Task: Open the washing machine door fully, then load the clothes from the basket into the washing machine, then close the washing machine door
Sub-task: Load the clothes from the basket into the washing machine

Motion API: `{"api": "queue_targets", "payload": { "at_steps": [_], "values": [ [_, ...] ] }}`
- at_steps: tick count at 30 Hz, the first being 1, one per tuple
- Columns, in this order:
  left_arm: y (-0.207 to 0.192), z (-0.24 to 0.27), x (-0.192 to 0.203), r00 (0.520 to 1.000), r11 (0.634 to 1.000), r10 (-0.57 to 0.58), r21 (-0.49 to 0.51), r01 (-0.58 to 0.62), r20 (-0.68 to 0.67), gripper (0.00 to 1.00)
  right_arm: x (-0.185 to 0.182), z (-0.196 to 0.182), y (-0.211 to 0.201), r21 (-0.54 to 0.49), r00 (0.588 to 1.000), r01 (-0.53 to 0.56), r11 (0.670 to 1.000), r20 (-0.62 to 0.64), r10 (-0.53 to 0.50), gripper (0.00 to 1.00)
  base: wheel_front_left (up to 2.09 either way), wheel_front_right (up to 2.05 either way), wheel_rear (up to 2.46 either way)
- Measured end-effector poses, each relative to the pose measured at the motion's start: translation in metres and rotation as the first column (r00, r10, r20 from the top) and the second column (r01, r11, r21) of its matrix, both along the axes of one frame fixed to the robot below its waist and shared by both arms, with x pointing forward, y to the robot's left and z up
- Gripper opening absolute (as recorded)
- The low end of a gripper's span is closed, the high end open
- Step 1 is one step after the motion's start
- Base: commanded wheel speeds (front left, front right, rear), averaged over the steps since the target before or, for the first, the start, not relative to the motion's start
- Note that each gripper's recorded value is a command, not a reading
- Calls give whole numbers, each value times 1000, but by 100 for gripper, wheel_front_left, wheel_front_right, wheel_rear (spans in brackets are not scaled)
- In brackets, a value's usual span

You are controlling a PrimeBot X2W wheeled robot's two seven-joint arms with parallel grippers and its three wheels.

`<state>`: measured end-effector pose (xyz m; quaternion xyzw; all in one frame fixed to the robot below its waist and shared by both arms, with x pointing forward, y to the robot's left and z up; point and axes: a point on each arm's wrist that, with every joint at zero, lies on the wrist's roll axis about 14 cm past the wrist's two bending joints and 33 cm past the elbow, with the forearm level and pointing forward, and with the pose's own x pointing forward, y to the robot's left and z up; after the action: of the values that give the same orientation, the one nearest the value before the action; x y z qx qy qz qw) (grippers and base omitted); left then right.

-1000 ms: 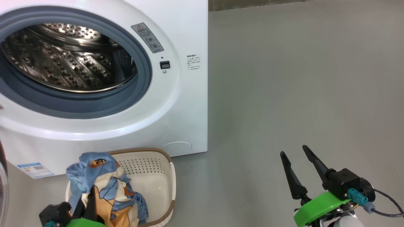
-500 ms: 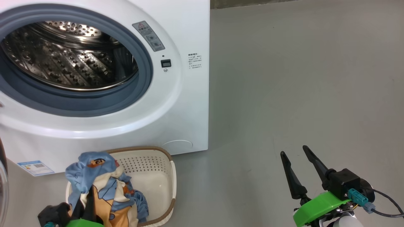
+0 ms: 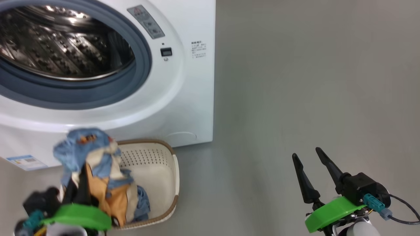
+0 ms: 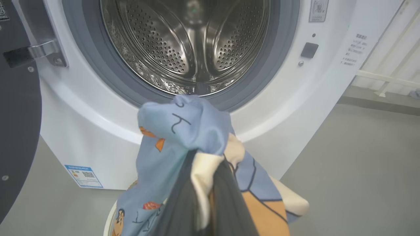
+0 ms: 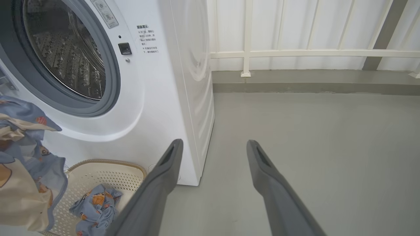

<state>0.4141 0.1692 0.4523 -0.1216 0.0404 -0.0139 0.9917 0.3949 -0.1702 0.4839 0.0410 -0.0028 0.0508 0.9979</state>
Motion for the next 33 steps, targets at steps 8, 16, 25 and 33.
{"api": "queue_targets", "payload": {
  "at_steps": [8,16,25,33],
  "values": [
    [4,37,63,991,1000,-2,2,2,135,0,21,-14,-3,-8,1000,2,1000,-29,-2,100,0,0,0],
    [8,66,135,967,999,-25,43,15,254,0,38,-42,-9,-16,996,18,1000,-92,-19,100,0,0,0],
    [0,57,217,962,990,-95,122,65,256,0,50,-76,-22,-32,985,49,998,-165,-54,100,0,0,0],
    [-5,44,284,965,973,-157,200,115,210,0,51,-104,-38,-44,968,94,995,-230,-101,100,0,0,0]
  ]
}}
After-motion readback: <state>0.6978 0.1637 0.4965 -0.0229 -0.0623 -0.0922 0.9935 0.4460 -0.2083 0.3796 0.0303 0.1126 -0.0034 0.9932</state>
